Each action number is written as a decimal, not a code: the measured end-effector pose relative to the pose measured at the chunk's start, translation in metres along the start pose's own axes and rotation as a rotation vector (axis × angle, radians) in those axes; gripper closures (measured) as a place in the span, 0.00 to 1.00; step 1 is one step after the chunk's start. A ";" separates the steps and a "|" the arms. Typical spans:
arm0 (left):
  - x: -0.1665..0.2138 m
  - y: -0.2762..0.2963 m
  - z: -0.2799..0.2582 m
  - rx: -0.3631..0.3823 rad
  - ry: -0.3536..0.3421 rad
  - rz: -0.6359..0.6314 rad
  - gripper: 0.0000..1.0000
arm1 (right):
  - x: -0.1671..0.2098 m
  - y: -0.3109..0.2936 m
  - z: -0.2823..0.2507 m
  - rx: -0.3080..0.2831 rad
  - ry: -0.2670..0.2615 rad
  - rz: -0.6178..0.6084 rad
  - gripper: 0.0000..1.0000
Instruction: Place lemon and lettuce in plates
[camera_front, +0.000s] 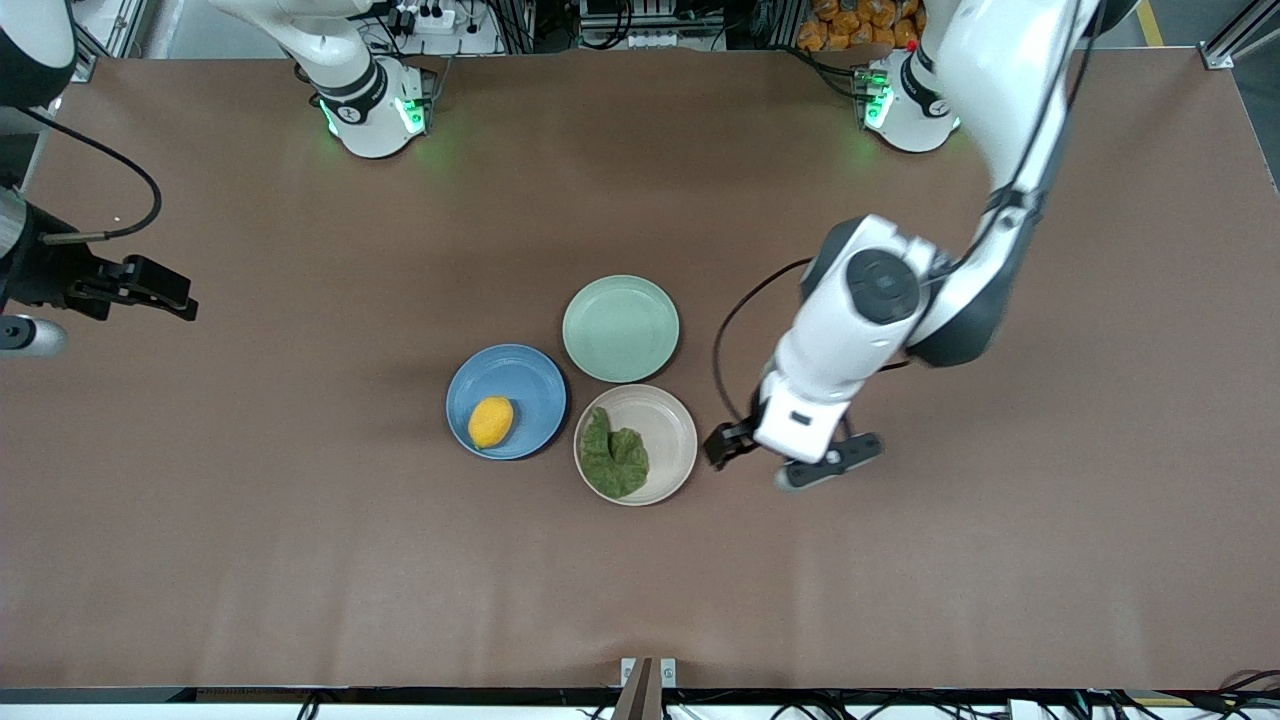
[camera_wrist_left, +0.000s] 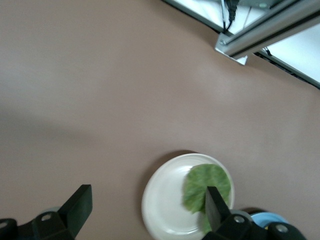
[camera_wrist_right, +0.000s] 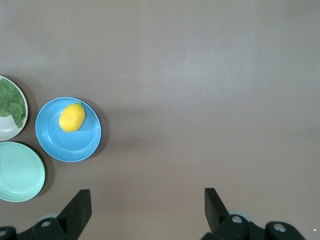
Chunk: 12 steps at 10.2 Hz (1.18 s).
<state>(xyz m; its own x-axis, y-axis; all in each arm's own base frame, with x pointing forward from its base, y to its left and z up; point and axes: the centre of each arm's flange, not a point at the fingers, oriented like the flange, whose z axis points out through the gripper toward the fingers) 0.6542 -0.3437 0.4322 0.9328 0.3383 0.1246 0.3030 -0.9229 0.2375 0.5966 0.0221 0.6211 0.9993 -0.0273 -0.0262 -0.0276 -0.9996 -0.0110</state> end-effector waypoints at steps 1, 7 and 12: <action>0.017 -0.024 -0.039 0.036 -0.002 0.070 0.00 | -0.002 0.001 -0.004 -0.001 0.007 0.001 0.00; 0.066 -0.166 -0.205 0.181 -0.061 0.233 0.00 | -0.005 0.004 -0.012 -0.002 0.025 0.008 0.00; 0.061 -0.203 -0.255 0.206 -0.071 0.176 0.00 | -0.012 0.002 -0.026 -0.001 0.053 0.003 0.00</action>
<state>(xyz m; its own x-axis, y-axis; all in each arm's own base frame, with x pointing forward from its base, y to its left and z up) 0.5994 -0.0889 0.6371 0.9837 0.1623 0.0774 0.1615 -0.9867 0.0159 0.5849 0.0199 0.6474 0.9992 -0.0310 0.0270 -0.0307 -0.9995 -0.0099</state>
